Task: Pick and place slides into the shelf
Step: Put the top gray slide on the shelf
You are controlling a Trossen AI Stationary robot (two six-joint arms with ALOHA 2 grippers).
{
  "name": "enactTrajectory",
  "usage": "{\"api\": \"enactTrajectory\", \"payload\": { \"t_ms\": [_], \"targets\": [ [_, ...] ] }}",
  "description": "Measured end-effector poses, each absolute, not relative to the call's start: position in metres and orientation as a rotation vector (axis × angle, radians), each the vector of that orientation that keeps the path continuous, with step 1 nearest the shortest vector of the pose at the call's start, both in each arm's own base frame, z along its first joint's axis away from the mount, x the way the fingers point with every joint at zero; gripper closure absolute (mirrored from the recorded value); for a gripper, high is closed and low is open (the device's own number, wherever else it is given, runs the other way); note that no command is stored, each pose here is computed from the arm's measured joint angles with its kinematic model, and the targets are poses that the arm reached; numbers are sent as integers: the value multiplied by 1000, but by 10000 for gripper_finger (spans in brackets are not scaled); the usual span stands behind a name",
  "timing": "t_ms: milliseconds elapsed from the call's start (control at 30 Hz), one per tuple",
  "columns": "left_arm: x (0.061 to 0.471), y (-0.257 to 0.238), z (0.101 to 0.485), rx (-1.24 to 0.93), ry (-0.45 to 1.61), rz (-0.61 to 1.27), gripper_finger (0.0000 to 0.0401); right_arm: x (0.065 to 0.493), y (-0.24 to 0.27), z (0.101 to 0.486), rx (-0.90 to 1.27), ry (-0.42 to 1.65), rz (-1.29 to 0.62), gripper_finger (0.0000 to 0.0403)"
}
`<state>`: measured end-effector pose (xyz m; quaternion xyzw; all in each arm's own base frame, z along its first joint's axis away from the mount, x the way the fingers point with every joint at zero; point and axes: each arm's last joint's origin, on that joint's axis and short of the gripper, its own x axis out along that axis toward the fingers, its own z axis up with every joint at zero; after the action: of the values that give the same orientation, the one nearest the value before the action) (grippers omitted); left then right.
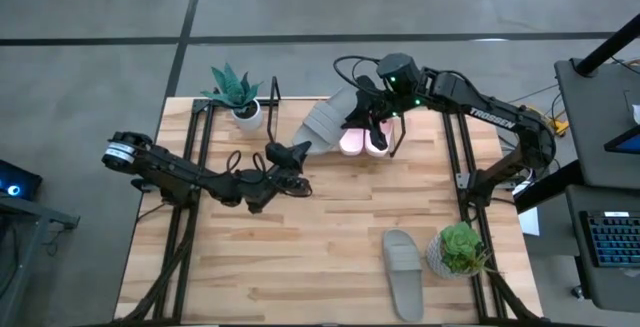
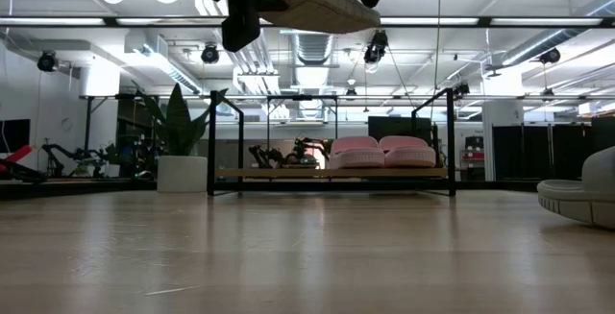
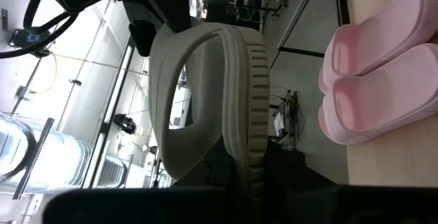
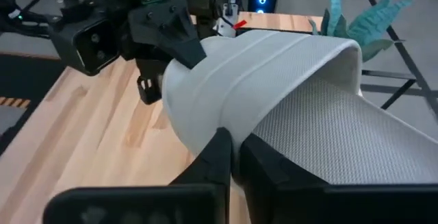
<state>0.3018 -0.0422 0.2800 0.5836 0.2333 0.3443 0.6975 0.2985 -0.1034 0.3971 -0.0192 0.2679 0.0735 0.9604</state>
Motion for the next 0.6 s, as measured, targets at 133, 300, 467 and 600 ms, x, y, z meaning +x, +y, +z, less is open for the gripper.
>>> {"api": "enactTrajectory", "payload": {
  "t_ms": [133, 300, 467, 600],
  "targets": [
    [301, -42, 280, 1244, 492, 778, 367, 299, -105, 397, -85, 551, 109, 392],
    [289, -41, 284, 1180, 461, 802, 316, 295, -112, 395, -103, 570, 109, 393],
    [263, -44, 289, 1073, 396, 816, 260, 289, -117, 390, -162, 611, 145, 394],
    [244, -51, 290, 992, 305, 750, 231, 288, -122, 389, -189, 569, 223, 394]
  ]
}}
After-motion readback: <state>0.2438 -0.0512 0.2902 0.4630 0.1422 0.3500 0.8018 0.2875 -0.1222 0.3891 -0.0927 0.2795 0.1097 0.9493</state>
